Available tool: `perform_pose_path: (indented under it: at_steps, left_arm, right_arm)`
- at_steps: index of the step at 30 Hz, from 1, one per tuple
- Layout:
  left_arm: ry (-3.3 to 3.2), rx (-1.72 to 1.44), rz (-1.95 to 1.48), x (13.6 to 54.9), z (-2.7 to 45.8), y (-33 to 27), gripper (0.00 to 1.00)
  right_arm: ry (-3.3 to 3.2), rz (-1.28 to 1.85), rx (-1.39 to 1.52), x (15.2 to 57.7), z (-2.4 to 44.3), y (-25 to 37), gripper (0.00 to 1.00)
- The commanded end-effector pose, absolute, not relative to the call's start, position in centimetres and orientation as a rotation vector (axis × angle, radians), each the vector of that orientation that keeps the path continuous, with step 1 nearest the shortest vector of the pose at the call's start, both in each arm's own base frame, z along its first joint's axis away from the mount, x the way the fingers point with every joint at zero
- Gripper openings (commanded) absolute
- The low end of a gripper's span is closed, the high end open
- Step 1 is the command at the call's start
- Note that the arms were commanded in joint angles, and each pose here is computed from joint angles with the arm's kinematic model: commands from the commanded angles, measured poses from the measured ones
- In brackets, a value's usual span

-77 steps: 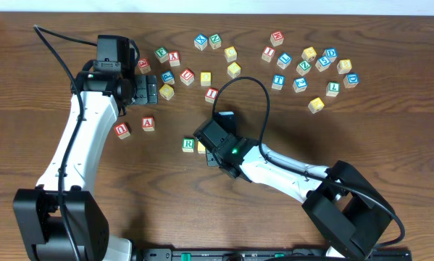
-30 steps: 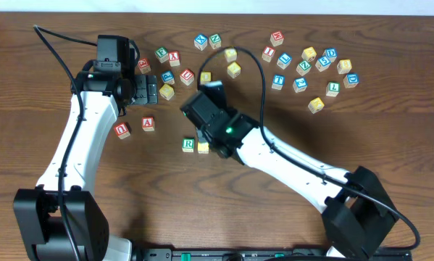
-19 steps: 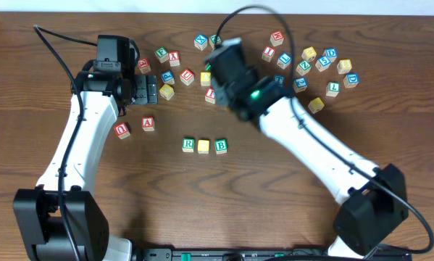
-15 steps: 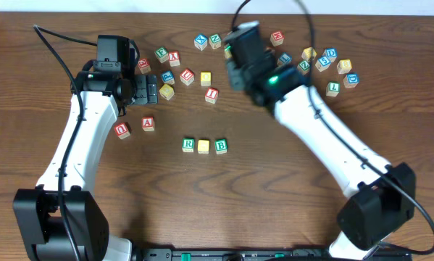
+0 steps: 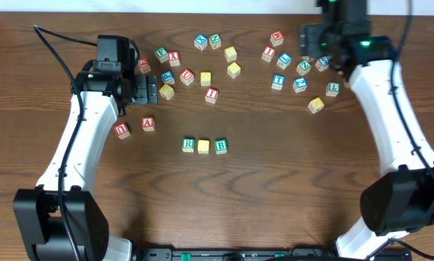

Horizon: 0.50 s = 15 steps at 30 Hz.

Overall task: Spell out ROBOT
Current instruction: 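Open the right gripper and raise it back to the far right, then move the left gripper up over the yellow O block at back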

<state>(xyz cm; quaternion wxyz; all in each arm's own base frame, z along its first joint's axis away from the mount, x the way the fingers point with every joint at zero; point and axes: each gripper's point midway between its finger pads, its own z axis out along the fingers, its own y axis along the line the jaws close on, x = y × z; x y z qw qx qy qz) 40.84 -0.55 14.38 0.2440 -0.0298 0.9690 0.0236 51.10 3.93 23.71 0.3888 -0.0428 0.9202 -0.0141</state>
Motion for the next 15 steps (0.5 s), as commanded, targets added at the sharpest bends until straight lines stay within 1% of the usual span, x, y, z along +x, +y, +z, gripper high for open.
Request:
perform_pose_path:
  at_steps: [1,4,10,12,15]
  left_arm:
    - [2.632,-0.078,0.064,41.3,14.5,-0.4,0.98]
    - [2.613,-0.091,0.056,41.7,14.7,-0.5,0.98]
    - [2.614,-0.091,0.056,41.6,14.7,-0.5,0.98]
    - [2.614,-0.091,0.054,41.6,14.7,-0.5,0.98]
    - [2.614,-0.062,-0.054,41.7,14.7,-1.9,0.98]
  right_arm:
    - [2.293,-0.008,-0.204,51.1,25.7,3.3,0.89]
    - [2.296,-0.01,-0.185,51.1,25.7,2.4,0.99]
    - [2.302,-0.005,-0.388,50.4,25.1,3.5,0.99]
    - [2.306,-0.005,-0.391,50.3,25.0,3.5,0.99]
    - [2.308,-0.005,-0.392,50.3,25.0,3.5,0.99]
